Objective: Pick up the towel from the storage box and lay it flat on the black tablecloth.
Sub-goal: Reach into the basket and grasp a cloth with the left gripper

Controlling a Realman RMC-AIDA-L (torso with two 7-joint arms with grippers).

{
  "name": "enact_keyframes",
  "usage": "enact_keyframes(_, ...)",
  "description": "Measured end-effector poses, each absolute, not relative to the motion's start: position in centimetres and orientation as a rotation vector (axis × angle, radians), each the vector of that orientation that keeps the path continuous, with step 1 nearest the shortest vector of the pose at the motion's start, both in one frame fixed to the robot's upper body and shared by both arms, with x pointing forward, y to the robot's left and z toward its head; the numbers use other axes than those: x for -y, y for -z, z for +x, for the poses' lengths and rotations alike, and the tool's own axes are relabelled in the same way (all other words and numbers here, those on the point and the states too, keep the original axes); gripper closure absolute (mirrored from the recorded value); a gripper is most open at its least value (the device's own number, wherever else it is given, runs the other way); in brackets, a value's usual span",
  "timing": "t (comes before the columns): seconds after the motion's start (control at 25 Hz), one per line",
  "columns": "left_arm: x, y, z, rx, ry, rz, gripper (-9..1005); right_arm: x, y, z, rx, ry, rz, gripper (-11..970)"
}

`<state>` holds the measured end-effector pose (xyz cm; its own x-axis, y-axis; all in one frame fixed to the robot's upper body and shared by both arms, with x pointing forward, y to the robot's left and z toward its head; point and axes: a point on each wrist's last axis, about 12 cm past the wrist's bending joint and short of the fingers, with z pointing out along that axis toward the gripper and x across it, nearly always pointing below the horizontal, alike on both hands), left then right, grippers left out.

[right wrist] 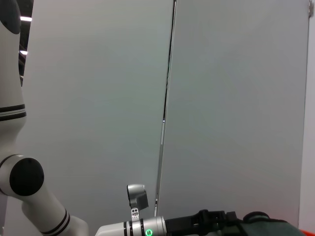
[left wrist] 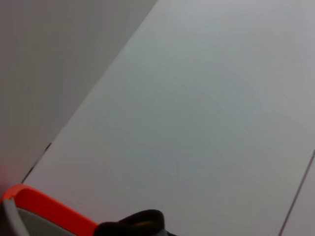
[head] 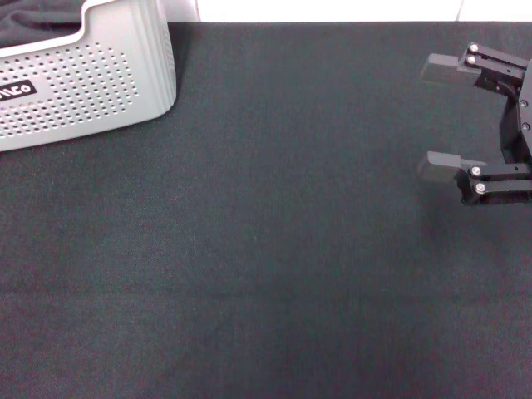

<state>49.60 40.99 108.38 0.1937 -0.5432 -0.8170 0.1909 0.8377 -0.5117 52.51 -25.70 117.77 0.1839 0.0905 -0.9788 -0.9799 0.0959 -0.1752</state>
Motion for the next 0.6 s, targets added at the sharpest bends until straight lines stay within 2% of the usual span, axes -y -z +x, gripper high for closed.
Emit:
enact_keyframes(0.08,-40.9,-108.4,49.5,-1.275,0.531,-0.316,613,25.7,-117.8,52.5,-1.045,-1.060,-1.154,91)
enact_keyframes(0.6,-41.2,-108.1,48.4,-1.193,0.535,-0.402,905,26.0,-117.6,52.2,-1.049,-1.059,-1.134,91)
